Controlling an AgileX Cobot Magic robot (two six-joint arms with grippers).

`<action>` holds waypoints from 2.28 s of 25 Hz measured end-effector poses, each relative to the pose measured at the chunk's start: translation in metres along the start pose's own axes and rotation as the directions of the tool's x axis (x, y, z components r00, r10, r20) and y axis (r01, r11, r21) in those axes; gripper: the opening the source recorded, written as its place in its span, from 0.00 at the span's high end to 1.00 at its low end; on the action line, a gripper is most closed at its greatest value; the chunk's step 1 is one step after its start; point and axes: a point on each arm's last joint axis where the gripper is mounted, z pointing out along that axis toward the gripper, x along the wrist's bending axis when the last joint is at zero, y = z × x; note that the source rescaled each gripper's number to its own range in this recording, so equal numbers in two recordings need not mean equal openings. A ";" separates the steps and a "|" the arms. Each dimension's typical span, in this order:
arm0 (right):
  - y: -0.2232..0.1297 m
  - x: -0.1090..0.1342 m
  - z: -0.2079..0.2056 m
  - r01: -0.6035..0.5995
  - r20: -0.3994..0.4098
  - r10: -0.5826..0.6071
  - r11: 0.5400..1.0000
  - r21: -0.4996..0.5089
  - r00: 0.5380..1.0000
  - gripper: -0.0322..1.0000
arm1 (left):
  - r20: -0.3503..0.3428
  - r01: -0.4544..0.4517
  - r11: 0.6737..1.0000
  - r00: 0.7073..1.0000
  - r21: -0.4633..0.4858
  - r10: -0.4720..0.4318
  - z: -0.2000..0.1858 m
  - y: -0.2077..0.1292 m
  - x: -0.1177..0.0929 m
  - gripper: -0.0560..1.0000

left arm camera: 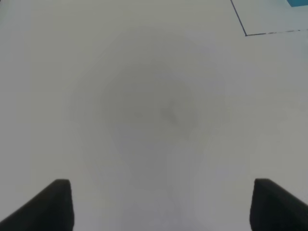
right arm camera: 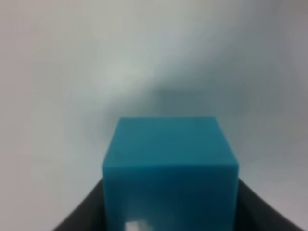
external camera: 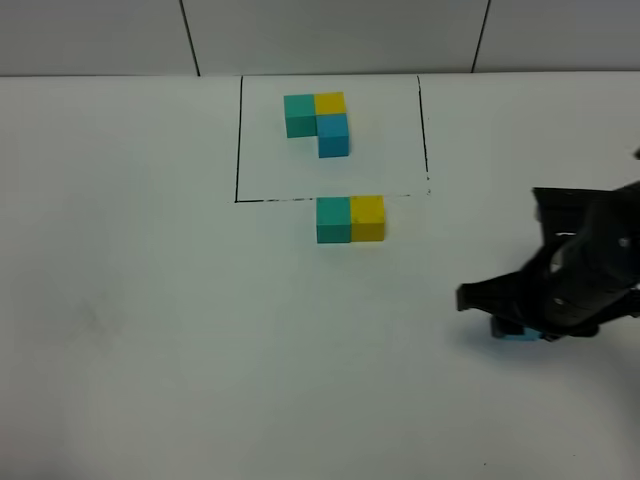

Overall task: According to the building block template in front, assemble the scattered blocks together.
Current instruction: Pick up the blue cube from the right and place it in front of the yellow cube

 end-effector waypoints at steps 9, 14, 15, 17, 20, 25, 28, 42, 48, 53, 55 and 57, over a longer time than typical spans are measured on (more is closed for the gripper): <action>0.032 0.106 0.031 0.069 0.015 -0.070 0.997 0.040 0.997 0.95 | 0.000 0.001 1.000 1.000 0.000 -0.001 0.000 0.000 0.000 0.27; 0.049 0.134 0.044 0.080 0.005 -0.080 0.996 0.031 0.997 0.95 | 0.000 0.001 1.000 1.000 0.000 -0.001 0.000 0.000 0.000 0.27; 0.052 0.136 0.047 0.080 0.008 -0.080 0.996 0.029 0.997 0.95 | 0.000 0.001 1.000 1.000 0.000 -0.001 0.000 0.000 0.000 0.27; 0.057 0.139 0.055 0.083 0.029 -0.084 0.996 0.028 0.996 0.95 | 0.000 0.001 1.000 1.000 0.000 -0.001 0.000 0.000 0.000 0.27; 0.061 0.138 0.066 0.108 0.076 -0.110 0.994 0.034 0.991 0.95 | 0.000 0.001 1.000 1.000 0.000 -0.001 0.000 0.000 0.000 0.27; 0.063 0.138 0.074 0.122 0.099 -0.125 0.992 0.034 0.987 0.95 | 0.000 0.001 1.000 1.000 0.000 -0.001 0.000 0.000 0.000 0.27; 0.063 0.139 0.076 0.125 0.099 -0.127 0.992 0.030 0.987 0.95 | 0.000 0.001 1.000 1.000 0.000 -0.001 0.000 0.000 0.000 0.27; 0.072 0.137 0.087 0.086 0.068 -0.084 0.996 -0.030 0.994 0.95 | 0.000 0.001 1.000 1.000 0.000 -0.001 0.000 0.000 0.000 0.27; 0.075 0.135 0.089 0.084 0.061 -0.081 0.996 -0.042 0.995 0.95 | 0.000 0.001 1.000 1.000 0.000 -0.001 0.000 0.000 0.000 0.27; 0.079 0.134 0.090 0.079 0.055 -0.076 0.995 -0.055 0.996 0.95 | 0.000 0.001 1.000 1.000 0.000 -0.001 0.000 0.000 0.000 0.27; 0.079 0.134 0.090 0.085 0.055 -0.081 0.994 -0.062 0.995 0.95 | 0.000 0.001 1.000 1.000 0.000 -0.001 0.000 0.000 0.000 0.27; 0.081 0.135 0.091 0.089 0.046 -0.086 0.993 -0.076 0.995 0.95 | 0.000 0.001 1.000 1.000 0.000 -0.001 0.000 0.000 0.000 0.27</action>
